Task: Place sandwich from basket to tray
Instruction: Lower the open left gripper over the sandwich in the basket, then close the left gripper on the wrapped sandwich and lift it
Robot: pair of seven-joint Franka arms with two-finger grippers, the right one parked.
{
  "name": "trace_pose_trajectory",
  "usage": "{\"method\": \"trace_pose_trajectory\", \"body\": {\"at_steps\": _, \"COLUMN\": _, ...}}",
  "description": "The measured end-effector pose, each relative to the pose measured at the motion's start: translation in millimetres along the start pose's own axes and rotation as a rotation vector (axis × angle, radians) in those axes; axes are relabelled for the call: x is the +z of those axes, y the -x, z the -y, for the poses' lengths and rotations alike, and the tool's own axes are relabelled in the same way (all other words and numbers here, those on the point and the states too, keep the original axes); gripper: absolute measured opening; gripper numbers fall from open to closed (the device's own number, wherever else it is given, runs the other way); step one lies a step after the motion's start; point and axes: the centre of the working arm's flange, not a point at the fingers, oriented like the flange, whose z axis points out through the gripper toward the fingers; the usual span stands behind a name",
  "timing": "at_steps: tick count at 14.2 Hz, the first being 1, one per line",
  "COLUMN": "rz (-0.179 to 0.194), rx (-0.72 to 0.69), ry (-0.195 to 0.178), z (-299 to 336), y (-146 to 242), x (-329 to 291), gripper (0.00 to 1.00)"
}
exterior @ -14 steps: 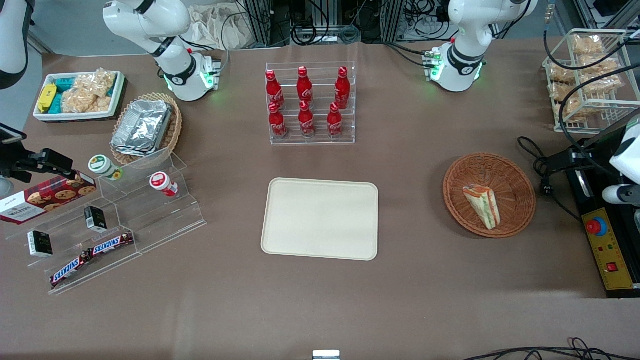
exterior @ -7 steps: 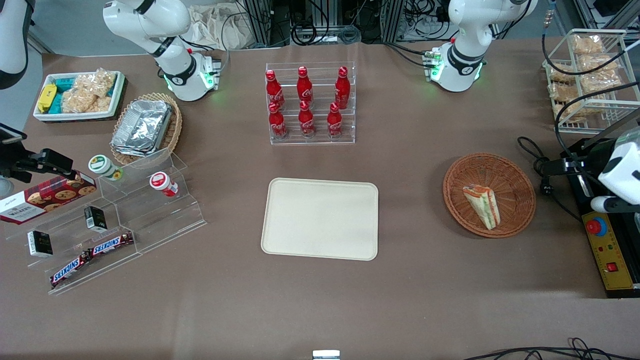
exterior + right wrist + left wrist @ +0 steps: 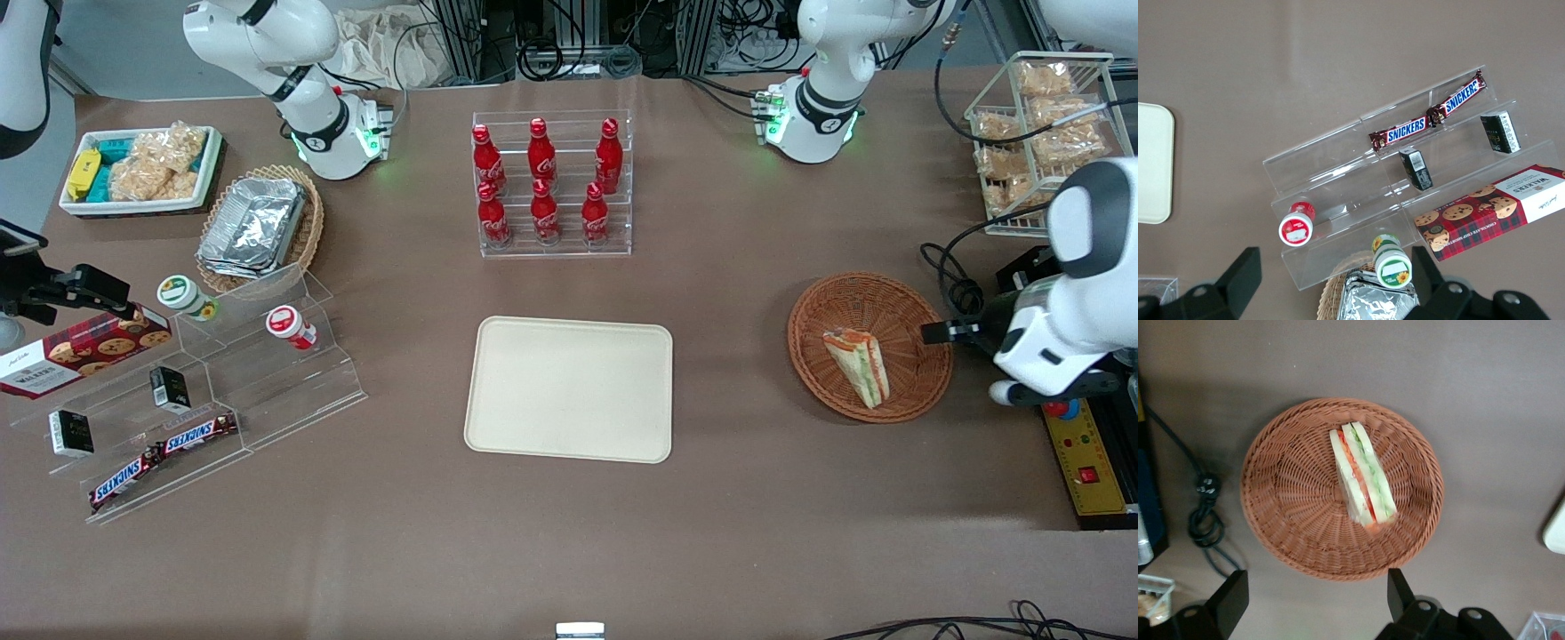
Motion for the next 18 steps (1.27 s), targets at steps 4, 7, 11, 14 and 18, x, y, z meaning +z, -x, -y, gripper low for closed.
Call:
{"method": "trace_pose_trajectory", "body": {"at_steps": 4, "rz": -0.026, "rx": -0.123, "ry": 0.011, "z": -11.6, "y": -4.4, "x": 66.5, "gripper": 0.97}}
{"method": "trace_pose_trajectory", "body": {"at_steps": 7, "rz": 0.009, "rx": -0.172, "ry": 0.006, "z": -28.1, "y": -9.0, "x": 102.9, "gripper": 0.98}}
{"method": "trace_pose_trajectory", "body": {"at_steps": 11, "rz": 0.012, "rx": -0.208, "ry": 0.012, "z": -32.2, "y": -17.4, "x": 125.8, "gripper": 0.98}}
{"method": "trace_pose_trajectory", "body": {"at_steps": 14, "rz": -0.008, "rx": -0.231, "ry": 0.023, "z": -33.5, "y": -21.8, "x": 140.7, "gripper": 0.98}}
{"method": "trace_pose_trajectory", "body": {"at_steps": 18, "rz": -0.012, "rx": -0.24, "ry": 0.028, "z": -34.1, "y": -19.9, "x": 161.6, "gripper": 0.98}}
